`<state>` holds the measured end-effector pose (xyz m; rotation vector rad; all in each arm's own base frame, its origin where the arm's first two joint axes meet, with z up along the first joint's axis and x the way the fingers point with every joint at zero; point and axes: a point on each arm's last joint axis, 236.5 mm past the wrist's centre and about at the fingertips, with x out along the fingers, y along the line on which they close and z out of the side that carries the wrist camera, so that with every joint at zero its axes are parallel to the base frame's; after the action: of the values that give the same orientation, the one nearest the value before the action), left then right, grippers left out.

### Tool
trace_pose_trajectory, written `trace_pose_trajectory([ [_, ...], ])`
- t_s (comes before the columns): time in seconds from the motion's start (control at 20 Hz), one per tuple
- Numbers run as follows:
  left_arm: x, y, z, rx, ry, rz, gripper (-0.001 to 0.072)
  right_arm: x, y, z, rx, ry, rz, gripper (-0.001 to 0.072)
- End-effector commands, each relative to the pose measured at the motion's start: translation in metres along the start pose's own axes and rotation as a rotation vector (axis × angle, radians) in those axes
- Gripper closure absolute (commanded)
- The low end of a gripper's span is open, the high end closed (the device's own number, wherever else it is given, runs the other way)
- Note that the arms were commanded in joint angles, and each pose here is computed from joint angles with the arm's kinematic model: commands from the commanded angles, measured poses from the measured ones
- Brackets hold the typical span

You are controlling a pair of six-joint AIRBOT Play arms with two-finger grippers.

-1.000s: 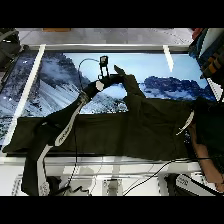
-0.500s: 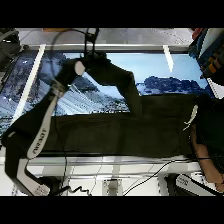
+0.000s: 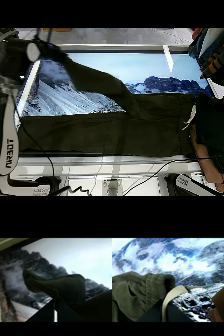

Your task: Fold the clothes and pants, and hang the long-sleeved shirts on hangers.

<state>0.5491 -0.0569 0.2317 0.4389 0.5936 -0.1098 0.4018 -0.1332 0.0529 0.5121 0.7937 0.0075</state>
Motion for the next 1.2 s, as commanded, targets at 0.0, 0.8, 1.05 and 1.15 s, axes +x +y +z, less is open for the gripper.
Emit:
trace_pose_trajectory([
  [0.0,-0.012,0.077,-0.042,-0.024,0.119,0.161,0.0687,0.001,0.006,0.002,0.003,-0.005,0.015,0.0677],
  [0.8,0.131,0.066,-0.225,-0.126,0.575,0.036,0.0686,0.127,0.016,0.056,-0.106,-0.351,-0.225,0.0676],
  [1.05,0.15,0.063,-0.252,-0.145,0.631,0.06,0.0686,0.133,0.003,0.063,-0.11,-0.399,-0.277,0.0677],
  [1.15,0.136,0.081,-0.241,-0.144,0.617,0.125,0.0687,0.125,0.008,0.069,-0.184,-0.408,-0.285,0.0677],
])
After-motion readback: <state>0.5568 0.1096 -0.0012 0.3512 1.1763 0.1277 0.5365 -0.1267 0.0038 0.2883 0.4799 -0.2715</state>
